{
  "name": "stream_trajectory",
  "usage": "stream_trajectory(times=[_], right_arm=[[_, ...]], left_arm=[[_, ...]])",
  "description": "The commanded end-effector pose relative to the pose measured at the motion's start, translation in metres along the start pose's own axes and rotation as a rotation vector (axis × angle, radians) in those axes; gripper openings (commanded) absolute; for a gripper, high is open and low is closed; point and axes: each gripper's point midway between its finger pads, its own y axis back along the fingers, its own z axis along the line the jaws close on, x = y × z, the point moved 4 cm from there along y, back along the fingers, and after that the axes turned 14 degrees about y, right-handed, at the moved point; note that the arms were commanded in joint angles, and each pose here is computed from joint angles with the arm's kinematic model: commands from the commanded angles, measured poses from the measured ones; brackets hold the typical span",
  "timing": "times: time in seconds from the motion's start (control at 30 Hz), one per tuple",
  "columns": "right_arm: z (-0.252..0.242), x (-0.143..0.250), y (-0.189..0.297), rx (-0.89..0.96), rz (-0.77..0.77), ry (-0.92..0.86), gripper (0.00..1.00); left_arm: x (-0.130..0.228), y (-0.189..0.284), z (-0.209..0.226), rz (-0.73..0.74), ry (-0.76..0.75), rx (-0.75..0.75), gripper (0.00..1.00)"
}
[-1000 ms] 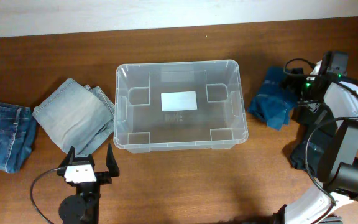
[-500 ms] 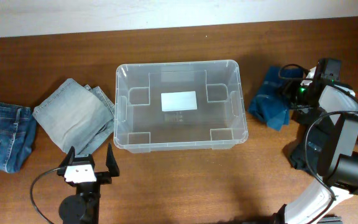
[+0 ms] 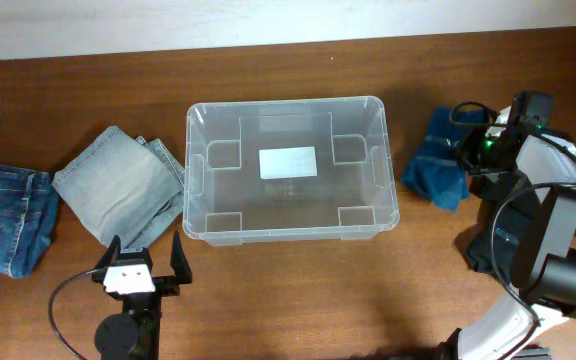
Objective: Pack container
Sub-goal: 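Lift the teal sweater with the right gripper and carry it into the box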
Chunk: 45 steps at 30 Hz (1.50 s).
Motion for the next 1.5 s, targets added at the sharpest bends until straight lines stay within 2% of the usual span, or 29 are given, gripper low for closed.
stream_trajectory(times=[0.0, 0.13, 0.3, 0.4, 0.67, 1.07, 1.27, 1.47], right_arm=[[0.018, -0.023, 0.047, 0.008, -0.115, 0.103, 0.12], [0.037, -0.029, 0.091, -0.016, -0.187, 0.149, 0.05], [0.072, -0.021, 0.147, -0.098, -0.280, 0.228, 0.04], [0.109, -0.003, 0.179, -0.170, -0.326, 0.311, 0.04], [0.213, 0.054, 0.218, -0.376, -0.356, 0.492, 0.04], [0.337, 0.136, 0.171, -0.447, -0.278, 0.618, 0.04], [0.368, 0.167, 0.132, -0.390, -0.263, 0.654, 0.04], [0.373, 0.179, 0.098, -0.320, -0.238, 0.667, 0.04]], left_arm=[[0.001, 0.000, 0.002, -0.007, -0.008, -0.009, 1.00], [0.001, 0.000, 0.002, -0.007, -0.008, -0.009, 1.00], [0.001, 0.000, 0.002, -0.007, -0.008, -0.009, 0.99], [0.001, 0.000, 0.002, -0.007, -0.008, -0.009, 1.00], [0.001, 0.000, 0.002, -0.007, -0.008, -0.009, 0.99], [0.001, 0.000, 0.002, -0.007, -0.008, -0.009, 0.99], [0.001, 0.000, 0.002, -0.007, -0.008, -0.009, 0.99], [0.001, 0.000, 0.002, -0.007, -0.008, -0.009, 0.99]])
